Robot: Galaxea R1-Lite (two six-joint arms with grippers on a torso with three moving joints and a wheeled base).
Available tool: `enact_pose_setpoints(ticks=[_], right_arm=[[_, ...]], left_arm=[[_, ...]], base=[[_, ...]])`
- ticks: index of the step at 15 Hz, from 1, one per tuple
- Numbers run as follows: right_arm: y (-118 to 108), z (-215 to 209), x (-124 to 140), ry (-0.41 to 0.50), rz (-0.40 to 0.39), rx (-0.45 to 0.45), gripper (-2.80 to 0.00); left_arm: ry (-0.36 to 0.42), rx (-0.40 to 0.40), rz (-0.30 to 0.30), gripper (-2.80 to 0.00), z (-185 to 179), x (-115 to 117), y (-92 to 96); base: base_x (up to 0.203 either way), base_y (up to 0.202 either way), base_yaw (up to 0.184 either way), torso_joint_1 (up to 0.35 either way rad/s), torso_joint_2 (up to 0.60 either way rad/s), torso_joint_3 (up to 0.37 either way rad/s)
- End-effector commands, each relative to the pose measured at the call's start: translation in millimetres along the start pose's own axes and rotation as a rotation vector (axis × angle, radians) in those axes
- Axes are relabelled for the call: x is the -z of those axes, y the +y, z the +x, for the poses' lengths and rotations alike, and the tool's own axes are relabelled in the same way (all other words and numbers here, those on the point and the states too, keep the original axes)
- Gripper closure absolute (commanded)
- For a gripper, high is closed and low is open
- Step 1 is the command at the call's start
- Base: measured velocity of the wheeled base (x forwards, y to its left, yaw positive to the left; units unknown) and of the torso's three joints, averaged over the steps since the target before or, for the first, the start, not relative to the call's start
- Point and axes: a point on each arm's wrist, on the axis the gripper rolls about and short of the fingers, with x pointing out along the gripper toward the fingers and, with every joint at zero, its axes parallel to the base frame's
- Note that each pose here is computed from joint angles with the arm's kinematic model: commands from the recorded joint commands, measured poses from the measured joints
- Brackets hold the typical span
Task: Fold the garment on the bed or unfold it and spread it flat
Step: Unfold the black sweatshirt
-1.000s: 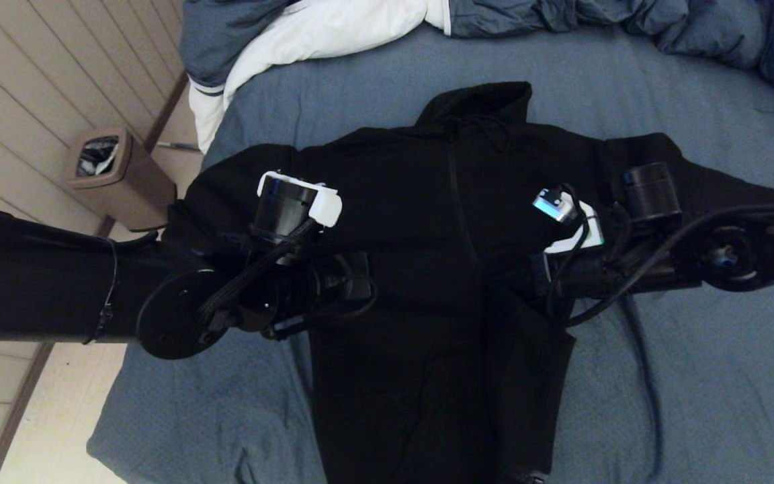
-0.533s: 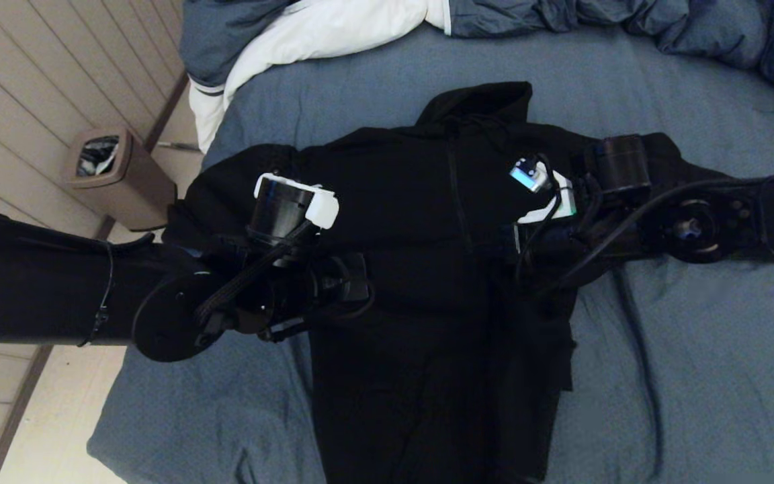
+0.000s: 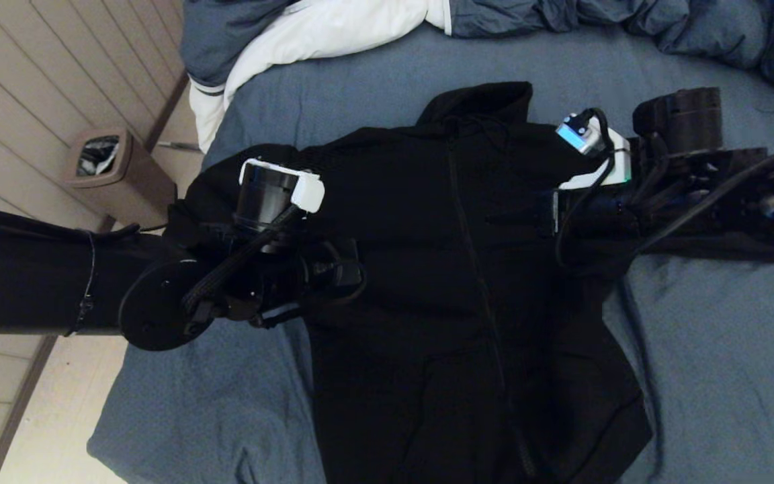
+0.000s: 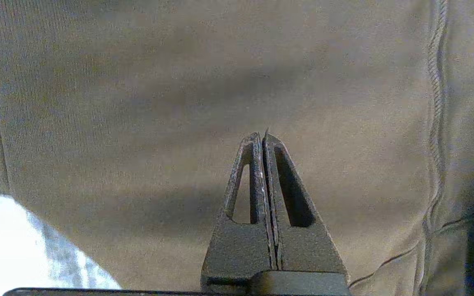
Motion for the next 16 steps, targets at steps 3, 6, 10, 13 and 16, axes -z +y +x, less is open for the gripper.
enact_pose_setpoints(ticks=[3,6,10,13,16], right_arm=[[-21,-54,7,-0.023,0.050,0.145,0.00],[-28,-87,23,-0.002,0.074,0.231,0.00],[-23,-129,39,-0.007,0.081,0.322,0.00],[-19,-126,76,0.102,0.120,0.303,0.00],[-10,-100,99,0.224,0.131,0.209,0.00]], left_arm=[[-0.009,0.003,-0.004,0.00,4,-3,-1.9],[-0.006,0.003,-0.003,0.00,4,-2,-1.8],[-0.004,0.002,-0.003,0.00,6,-2,-1.5],[0.000,0.003,-0.002,0.00,7,0,-1.7],[0.003,0.002,-0.002,0.00,6,0,-1.3]], base=[[0.000,0.000,0.000,0.000,0.00,0.000],[0.000,0.000,0.000,0.000,0.00,0.000],[0.000,0.000,0.000,0.000,0.00,0.000],[0.000,0.000,0.000,0.000,0.00,0.000],[0.000,0.000,0.000,0.000,0.00,0.000]])
